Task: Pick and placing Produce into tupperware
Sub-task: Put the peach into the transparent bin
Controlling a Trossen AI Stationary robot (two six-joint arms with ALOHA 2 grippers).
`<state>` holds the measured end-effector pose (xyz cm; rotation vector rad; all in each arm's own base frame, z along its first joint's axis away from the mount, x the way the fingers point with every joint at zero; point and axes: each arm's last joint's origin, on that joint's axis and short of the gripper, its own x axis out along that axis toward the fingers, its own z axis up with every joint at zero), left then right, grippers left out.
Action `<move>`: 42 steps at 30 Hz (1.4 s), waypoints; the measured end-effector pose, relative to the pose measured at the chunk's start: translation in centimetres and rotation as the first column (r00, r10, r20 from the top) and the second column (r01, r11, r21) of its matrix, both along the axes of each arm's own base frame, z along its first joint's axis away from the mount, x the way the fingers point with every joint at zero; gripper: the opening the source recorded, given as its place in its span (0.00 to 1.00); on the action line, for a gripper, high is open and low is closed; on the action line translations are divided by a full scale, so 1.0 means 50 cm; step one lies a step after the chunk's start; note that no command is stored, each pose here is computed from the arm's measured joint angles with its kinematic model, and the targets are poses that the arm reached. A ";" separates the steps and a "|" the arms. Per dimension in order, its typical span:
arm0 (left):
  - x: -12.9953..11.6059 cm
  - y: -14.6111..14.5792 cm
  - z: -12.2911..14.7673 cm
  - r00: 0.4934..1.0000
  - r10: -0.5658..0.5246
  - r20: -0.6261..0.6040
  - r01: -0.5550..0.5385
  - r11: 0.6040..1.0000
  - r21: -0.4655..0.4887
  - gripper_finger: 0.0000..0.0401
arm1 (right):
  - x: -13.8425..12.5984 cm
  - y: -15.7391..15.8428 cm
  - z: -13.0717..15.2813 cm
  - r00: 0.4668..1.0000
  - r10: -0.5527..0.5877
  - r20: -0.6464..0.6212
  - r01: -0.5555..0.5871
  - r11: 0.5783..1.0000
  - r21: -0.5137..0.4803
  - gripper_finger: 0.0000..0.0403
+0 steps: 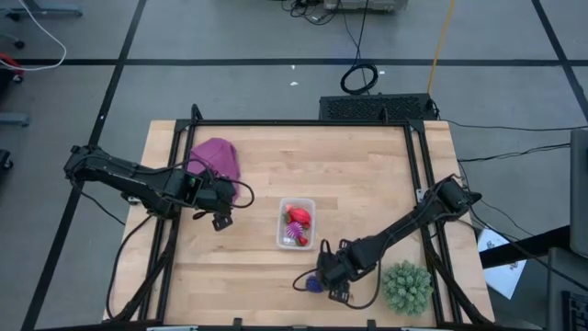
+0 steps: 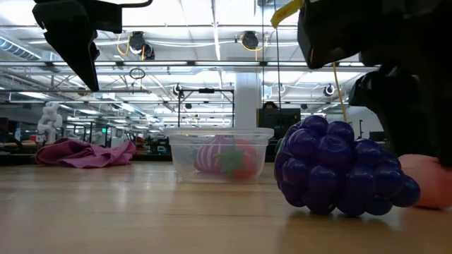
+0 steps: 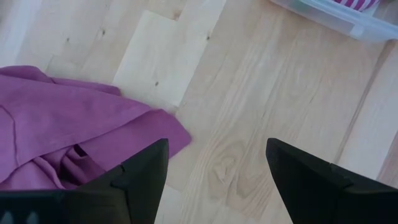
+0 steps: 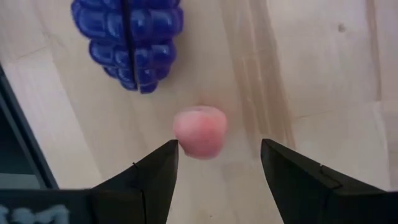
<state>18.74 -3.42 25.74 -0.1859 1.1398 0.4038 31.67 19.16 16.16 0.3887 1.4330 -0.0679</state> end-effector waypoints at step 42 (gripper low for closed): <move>0.000 0.000 0.000 1.000 -0.001 0.000 0.001 1.000 0.003 0.68 | 0.014 -0.003 -0.020 1.000 -0.021 0.008 0.021 1.000 0.002 0.55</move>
